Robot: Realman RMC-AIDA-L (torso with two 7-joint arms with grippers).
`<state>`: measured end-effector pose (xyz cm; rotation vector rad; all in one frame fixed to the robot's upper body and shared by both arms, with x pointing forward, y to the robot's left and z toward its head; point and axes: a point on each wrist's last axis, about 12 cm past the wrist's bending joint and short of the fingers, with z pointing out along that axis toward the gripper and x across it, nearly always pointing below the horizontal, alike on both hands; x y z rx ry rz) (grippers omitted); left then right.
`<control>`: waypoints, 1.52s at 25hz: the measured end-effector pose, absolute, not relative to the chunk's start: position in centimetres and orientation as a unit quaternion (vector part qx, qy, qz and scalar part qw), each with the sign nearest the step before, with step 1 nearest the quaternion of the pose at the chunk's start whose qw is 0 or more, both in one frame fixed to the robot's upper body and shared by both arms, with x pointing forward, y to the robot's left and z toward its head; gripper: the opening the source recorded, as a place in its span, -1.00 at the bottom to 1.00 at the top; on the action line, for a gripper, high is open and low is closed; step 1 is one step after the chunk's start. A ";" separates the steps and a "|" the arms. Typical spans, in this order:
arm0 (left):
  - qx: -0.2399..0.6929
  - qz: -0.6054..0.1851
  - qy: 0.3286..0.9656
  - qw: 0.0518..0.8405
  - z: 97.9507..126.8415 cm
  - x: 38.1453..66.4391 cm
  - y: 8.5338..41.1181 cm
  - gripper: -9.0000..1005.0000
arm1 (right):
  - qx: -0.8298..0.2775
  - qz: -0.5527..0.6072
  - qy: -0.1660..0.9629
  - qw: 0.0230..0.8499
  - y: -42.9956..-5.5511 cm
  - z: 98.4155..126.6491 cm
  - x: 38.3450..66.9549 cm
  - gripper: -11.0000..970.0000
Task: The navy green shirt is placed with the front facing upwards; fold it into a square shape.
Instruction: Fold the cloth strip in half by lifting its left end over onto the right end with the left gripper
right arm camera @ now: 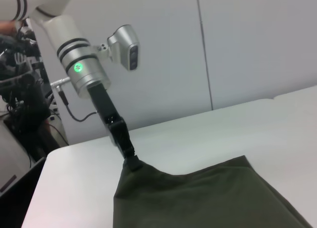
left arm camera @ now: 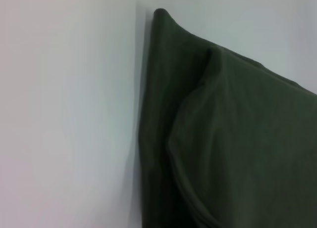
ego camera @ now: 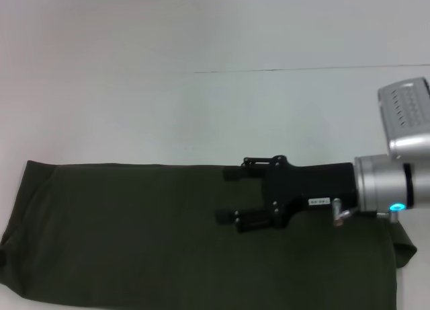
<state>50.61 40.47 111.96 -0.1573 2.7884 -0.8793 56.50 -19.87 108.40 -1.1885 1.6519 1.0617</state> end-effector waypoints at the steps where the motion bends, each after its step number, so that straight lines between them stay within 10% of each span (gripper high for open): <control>1: -0.057 -0.298 0.947 0.107 111.9 50.6 40.5 -0.86 | -0.474 0.422 0.655 0.411 -19.7 108.2 56.4 0.79; 24: -0.110 -0.269 0.951 0.106 112.2 50.5 41.8 -0.67 | -0.469 0.433 0.651 0.411 -19.2 108.1 56.2 0.78; 38: -0.084 -0.226 0.963 0.121 114.4 55.2 39.8 0.02 | -0.463 0.437 0.650 0.415 -19.1 107.8 56.0 0.79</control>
